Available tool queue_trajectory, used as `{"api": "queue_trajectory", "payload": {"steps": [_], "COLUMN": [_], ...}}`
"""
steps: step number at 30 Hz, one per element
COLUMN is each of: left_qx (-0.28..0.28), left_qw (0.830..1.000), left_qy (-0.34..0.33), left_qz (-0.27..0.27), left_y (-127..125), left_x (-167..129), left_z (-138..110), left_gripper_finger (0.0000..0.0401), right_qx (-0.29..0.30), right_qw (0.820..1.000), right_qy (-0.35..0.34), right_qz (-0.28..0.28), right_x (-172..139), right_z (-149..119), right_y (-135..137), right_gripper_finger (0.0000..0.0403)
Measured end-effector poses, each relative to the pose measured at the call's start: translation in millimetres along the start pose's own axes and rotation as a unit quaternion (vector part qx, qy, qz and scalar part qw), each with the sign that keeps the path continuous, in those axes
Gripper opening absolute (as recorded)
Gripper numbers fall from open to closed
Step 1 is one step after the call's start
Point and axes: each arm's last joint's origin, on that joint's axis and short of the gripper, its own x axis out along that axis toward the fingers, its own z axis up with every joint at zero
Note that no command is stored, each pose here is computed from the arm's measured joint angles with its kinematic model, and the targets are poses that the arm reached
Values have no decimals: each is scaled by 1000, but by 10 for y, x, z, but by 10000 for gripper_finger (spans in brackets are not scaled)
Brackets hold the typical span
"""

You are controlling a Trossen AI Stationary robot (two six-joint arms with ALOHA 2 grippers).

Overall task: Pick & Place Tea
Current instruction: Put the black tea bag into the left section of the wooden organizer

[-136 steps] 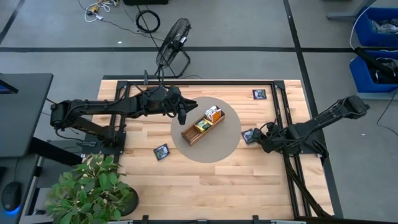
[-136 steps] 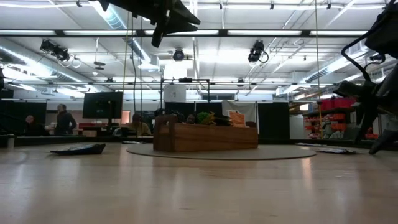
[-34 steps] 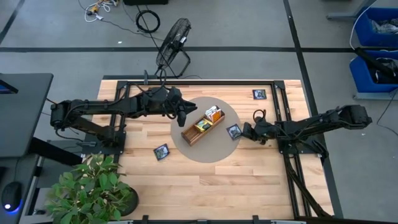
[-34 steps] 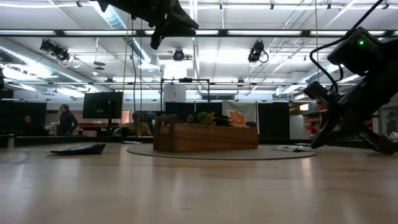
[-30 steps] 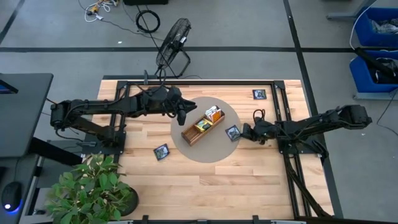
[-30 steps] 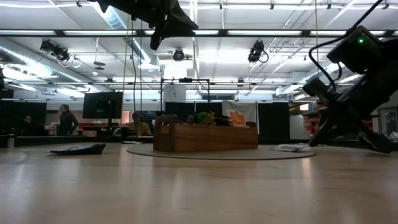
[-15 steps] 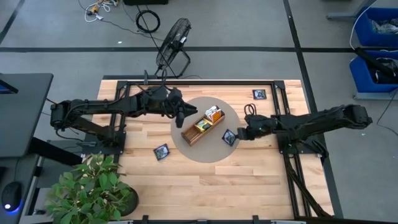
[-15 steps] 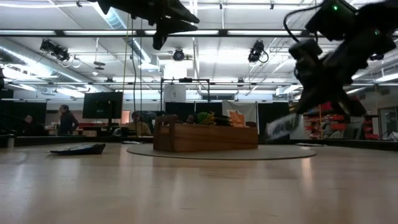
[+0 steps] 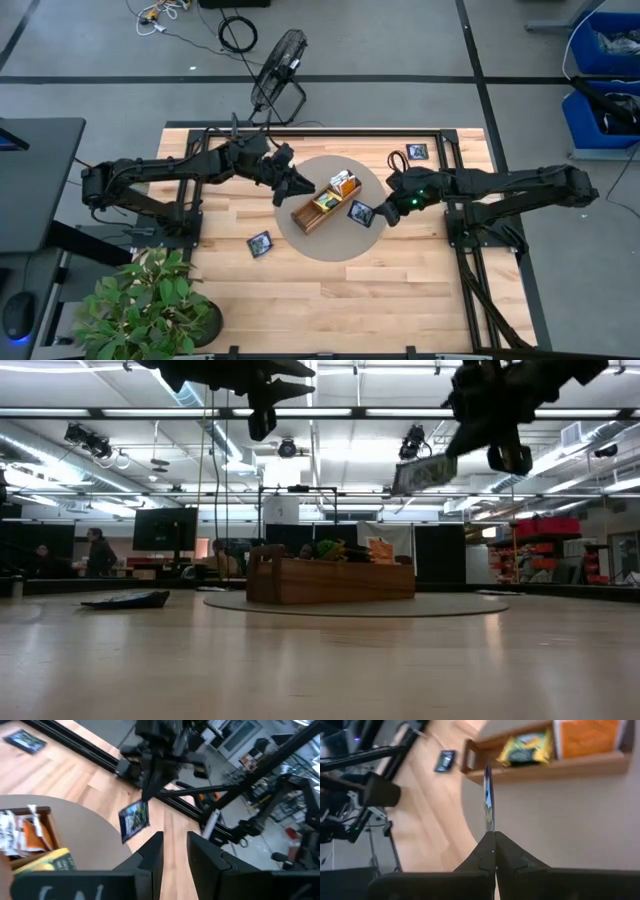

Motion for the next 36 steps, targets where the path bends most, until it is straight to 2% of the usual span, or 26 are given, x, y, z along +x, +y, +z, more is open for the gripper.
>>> {"api": "queue_trajectory", "payload": {"steps": [5, 10, 14, 17, 25, 36], "left_qx": [-1, -2, 1, -7, -9, -9], "left_qw": [1000, 1000, 1000, 999, 997, 996], "left_qy": [6, 11, 13, 28, 45, 56], "left_qz": [-14, -25, -27, -36, -55, -62], "left_y": [-14, -21, -19, 1, -69, -126], "left_x": [2, 3, 7, 41, 115, 157], "left_z": [-4, -6, -8, -34, -102, -152], "left_gripper_finger": [107, 163, 209, 227, 225, 220], "right_qx": [-43, -94, -110, -116, -150, -198], "right_qw": [998, 992, 990, 989, 984, 975], "right_qy": [-1, 15, 27, 40, 58, 56], "right_qz": [41, 77, 90, 82, 75, 87], "right_x": [-101, -142, -98, -28, 181, 258], "right_z": [103, 203, 300, 378, 591, 887], "right_y": [155, 310, 430, 514, 735, 1001], "right_gripper_finger": [0, 0, 0, 0, 0, 0]}}
